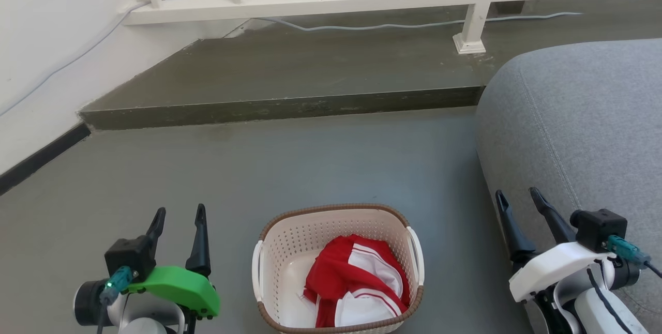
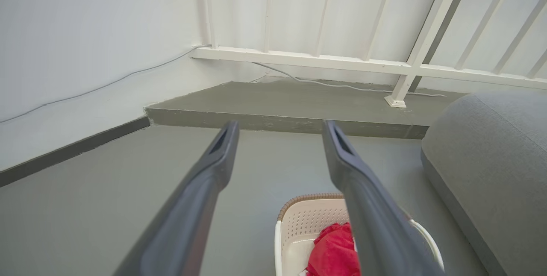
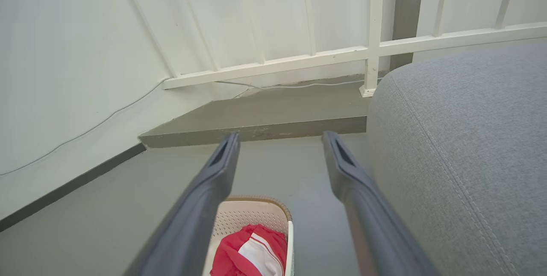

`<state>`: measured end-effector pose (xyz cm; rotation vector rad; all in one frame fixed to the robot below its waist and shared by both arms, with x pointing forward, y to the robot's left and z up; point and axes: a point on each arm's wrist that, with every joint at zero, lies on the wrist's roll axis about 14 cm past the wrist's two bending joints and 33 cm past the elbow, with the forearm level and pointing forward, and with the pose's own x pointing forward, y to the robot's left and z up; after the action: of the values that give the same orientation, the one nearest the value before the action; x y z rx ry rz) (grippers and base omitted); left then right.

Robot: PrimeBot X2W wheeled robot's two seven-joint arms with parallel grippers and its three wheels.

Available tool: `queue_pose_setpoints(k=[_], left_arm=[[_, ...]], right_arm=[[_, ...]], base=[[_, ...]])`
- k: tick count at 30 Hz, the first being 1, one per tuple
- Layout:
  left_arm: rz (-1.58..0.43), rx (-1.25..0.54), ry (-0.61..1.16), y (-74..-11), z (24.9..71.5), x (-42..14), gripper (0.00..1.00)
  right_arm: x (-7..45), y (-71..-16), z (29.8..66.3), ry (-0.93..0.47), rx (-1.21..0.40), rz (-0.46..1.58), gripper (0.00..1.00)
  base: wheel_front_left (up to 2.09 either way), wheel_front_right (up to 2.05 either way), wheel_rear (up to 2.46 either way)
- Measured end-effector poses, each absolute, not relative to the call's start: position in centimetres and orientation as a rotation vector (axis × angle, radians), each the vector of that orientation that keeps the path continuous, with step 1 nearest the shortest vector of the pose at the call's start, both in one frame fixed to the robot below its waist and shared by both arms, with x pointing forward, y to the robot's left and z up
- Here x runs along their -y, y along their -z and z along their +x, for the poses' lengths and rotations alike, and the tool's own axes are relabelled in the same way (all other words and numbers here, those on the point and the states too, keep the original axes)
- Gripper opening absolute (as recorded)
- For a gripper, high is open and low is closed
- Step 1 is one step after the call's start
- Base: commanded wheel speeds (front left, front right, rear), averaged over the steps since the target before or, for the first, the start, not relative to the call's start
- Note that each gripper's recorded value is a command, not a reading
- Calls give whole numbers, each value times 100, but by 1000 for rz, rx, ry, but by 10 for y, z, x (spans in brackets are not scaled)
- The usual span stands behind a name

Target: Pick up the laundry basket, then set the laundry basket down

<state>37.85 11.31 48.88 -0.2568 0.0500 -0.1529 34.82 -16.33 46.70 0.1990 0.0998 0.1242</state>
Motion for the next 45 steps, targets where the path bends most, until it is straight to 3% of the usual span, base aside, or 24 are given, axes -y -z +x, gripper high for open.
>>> queue_pose_setpoints(k=[14, 45], left_arm=[[-74, -18, 194, -483, 372, -102, 100], [-96, -38, 155, -477, 369, -106, 100]], right_arm=[[156, -466, 344, -171, -68, 48, 100], [163, -468, 348, -134, -59, 74, 100]], base=[[0, 0, 0], [0, 0, 0]])
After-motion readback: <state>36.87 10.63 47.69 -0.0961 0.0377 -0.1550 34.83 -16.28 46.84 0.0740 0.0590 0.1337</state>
